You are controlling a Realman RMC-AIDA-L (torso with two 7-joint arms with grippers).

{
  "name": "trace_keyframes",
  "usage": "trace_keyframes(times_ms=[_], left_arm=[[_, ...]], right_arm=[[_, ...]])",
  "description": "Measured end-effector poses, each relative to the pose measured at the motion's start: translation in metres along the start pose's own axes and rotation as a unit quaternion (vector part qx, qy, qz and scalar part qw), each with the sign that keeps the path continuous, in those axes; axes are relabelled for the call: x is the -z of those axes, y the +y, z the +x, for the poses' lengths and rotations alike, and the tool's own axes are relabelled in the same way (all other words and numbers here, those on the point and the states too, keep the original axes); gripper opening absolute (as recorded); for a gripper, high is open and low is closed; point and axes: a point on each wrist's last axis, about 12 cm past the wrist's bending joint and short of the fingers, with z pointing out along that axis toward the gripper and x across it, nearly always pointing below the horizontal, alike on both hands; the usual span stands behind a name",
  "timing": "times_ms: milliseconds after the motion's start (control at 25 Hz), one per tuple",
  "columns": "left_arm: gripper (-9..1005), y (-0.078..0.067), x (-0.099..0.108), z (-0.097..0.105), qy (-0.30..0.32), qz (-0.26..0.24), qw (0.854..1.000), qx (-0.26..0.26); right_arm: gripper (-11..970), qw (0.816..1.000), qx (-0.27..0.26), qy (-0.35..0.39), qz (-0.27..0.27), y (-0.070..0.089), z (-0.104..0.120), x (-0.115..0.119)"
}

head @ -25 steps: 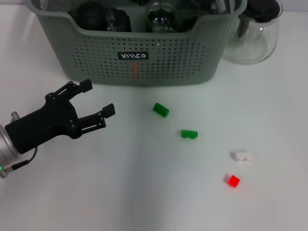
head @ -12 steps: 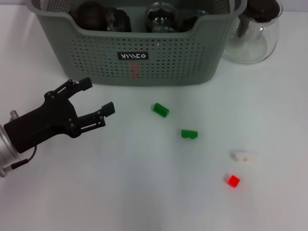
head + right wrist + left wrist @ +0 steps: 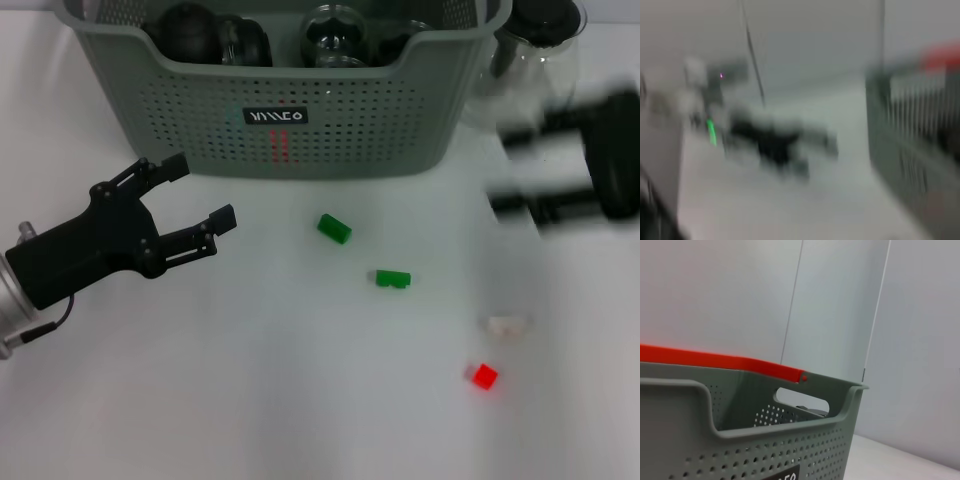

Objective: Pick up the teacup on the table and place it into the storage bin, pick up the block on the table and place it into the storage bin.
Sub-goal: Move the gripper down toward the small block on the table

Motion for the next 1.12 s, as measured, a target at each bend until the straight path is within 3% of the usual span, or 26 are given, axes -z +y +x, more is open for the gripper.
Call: trace_keyframes(times_ms=[120, 280, 520, 1120], left_arm=[[949, 0.001, -0.001, -0.001, 0.0, 0.0, 1.0, -0.002], [949, 0.003, -0.005, -0.003, 0.001, 0.001, 1.0, -0.003], [949, 0.002, -0.004, -0.001, 0.001, -0.001, 1.0, 0.0], [949, 0.001, -0.003, 0.0, -0.003, -0.006, 1.0, 0.002]], right_arm=[[726, 0.994, -0.017, 0.112, 0.008, 0.001, 0.021, -0.004], [675, 0.981, -0.014, 0.195, 0.002, -0.001, 0.024, -0.018], [610, 0.967, 0.017, 0.254, -0.018, -0.001, 0.019, -0.047], [550, 0.935, 0.027, 0.352, -0.025, -0.016, 0.041, -0.111]])
